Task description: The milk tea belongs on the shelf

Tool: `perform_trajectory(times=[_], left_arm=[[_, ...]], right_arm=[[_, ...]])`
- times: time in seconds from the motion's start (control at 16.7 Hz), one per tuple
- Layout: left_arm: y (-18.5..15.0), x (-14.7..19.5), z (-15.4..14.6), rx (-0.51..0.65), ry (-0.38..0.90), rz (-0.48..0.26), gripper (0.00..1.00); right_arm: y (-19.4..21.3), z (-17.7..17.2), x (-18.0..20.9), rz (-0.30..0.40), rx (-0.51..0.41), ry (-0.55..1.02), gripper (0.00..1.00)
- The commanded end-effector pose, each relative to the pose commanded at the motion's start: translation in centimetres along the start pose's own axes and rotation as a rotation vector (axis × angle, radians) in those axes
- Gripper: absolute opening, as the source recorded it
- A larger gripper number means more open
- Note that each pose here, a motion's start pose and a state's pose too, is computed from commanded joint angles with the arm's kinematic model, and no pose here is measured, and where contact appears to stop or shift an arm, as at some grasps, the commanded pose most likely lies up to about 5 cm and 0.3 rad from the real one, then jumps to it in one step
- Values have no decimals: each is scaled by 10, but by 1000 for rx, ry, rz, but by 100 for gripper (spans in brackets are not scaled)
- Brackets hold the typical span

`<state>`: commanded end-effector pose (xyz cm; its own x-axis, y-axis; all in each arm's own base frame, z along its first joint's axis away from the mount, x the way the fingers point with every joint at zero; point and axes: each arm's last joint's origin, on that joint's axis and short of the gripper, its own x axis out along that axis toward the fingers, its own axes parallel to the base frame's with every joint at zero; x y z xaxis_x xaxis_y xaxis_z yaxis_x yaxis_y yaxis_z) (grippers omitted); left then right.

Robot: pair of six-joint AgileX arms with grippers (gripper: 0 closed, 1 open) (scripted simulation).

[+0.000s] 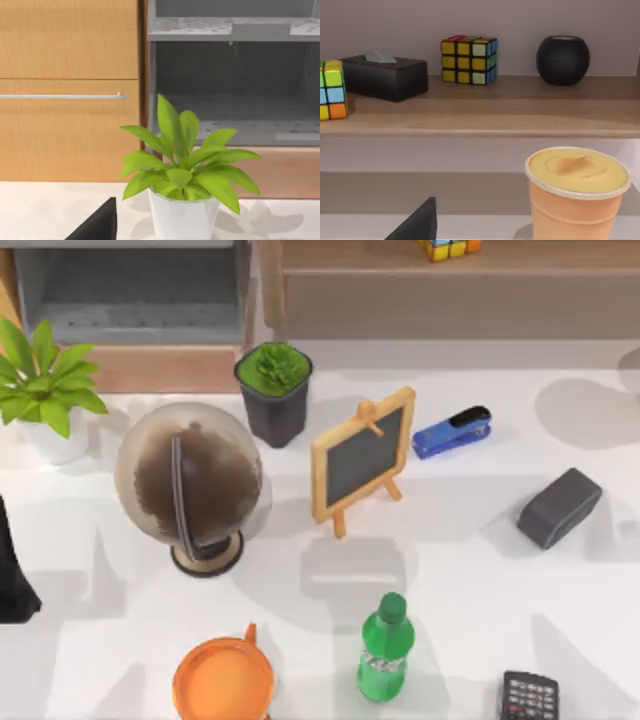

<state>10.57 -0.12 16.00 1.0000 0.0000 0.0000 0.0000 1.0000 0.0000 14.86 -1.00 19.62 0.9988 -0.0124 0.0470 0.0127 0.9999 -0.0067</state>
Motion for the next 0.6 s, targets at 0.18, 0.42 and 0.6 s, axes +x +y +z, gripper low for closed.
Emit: perform_trajectory(times=[0.18, 0.42, 0.6], left_arm=[[0, 0, 0, 0, 0, 0, 100], [0, 0, 0, 0, 0, 0, 100], [0, 0, 0, 0, 0, 0, 100]], right_arm=[[-7, -5, 35, -3, -7, 32, 100], [-21, -36, 81, -3, -12, 84, 100], [-32, -67, 106, -3, -12, 98, 100]])
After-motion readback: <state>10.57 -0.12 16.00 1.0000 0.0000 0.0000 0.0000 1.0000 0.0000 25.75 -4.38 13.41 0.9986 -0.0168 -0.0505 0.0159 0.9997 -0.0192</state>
